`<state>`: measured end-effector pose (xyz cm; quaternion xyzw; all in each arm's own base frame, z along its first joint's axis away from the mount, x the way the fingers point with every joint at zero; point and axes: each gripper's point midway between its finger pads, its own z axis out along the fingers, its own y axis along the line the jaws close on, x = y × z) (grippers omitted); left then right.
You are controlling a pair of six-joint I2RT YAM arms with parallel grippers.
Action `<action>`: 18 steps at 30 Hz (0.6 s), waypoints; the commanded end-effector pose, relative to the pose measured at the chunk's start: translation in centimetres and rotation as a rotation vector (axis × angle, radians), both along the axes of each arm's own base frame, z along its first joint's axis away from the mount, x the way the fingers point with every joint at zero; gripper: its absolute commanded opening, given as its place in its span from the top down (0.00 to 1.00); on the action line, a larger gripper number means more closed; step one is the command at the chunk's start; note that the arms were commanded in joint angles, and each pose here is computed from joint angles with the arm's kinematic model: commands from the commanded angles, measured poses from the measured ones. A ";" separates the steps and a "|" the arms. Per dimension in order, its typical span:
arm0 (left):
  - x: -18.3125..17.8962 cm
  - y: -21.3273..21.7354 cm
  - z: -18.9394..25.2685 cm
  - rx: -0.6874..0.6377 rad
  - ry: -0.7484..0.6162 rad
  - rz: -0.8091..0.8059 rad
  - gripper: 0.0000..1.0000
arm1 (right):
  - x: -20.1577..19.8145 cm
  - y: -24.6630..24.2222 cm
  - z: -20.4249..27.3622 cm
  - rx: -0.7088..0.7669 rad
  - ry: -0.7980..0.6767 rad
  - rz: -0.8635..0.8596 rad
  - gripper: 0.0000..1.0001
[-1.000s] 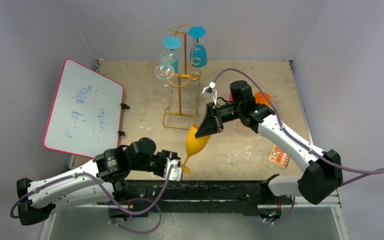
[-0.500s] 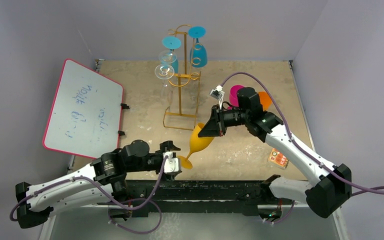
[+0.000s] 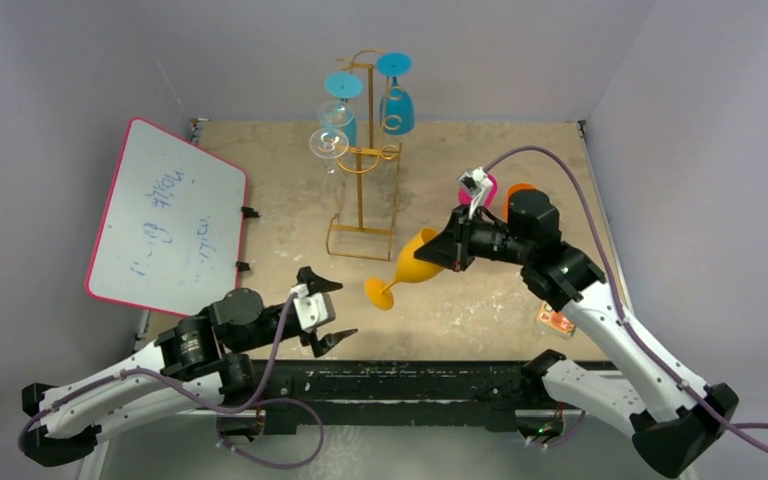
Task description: Take the wine glass off the wine glass rack
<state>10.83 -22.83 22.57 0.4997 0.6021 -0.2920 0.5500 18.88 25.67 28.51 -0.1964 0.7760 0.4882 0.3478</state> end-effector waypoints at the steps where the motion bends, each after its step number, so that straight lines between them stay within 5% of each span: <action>1: 1.8 0.5 1.1 -0.116 0.065 0.161 0.17 | 1.6 -2.4 -0.1 -0.042 -0.047 -0.195 1.00; 10: 7.9 7.5 2.7 -0.338 0.205 0.808 0.15 | 2.2 -8.4 -2.3 -0.198 -0.031 -0.498 1.00; 18: 9.0 12.2 2.9 -0.381 0.213 1.095 0.14 | 3.4 -15.5 -3.3 -0.252 -0.022 -0.920 1.00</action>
